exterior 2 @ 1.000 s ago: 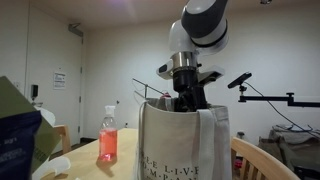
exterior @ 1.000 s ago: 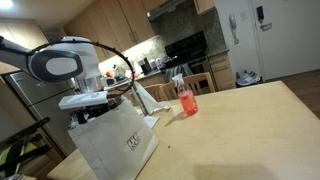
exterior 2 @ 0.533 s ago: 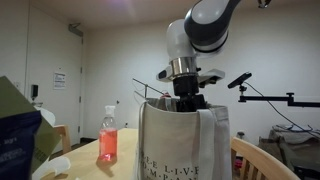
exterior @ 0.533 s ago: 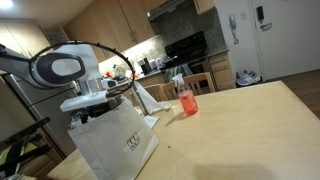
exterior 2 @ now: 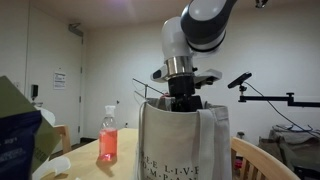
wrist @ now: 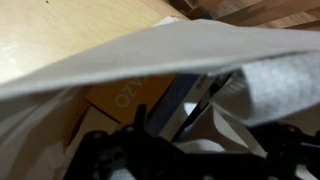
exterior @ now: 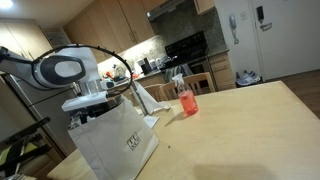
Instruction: Move the bag slightly forward, take out the TAZO box, and put it on the table
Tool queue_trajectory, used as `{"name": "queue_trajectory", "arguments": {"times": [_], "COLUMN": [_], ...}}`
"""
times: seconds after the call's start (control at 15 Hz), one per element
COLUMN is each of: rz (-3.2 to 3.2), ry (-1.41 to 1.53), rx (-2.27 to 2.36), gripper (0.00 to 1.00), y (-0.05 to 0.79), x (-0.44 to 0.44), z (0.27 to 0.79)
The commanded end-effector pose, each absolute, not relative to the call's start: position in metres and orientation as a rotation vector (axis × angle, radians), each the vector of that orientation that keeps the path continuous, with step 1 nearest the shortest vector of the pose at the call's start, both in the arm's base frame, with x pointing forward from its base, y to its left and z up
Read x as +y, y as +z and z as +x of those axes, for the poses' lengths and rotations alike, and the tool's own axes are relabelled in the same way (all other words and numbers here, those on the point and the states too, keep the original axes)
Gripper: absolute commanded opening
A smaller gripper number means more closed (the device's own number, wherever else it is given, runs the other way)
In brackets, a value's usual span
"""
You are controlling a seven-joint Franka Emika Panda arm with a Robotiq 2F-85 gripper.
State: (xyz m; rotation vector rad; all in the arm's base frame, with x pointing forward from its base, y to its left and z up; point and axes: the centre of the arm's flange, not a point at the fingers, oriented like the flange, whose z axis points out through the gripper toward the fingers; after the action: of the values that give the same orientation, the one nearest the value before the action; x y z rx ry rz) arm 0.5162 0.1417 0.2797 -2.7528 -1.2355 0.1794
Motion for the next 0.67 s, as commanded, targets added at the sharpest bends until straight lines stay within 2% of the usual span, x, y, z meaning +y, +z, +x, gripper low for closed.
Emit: {"name": "queue_trajectory", "arguments": {"times": [0.0,0.6], "rz": [-2.752,-2.744], "ry": [0.181,0.173], "rx": [-1.235,-1.231], "gripper": [1.0,1.0], "y": [0.2788,0.2783], "x": [0.1418,0.1396], "z": [0.5168,0.5179]}}
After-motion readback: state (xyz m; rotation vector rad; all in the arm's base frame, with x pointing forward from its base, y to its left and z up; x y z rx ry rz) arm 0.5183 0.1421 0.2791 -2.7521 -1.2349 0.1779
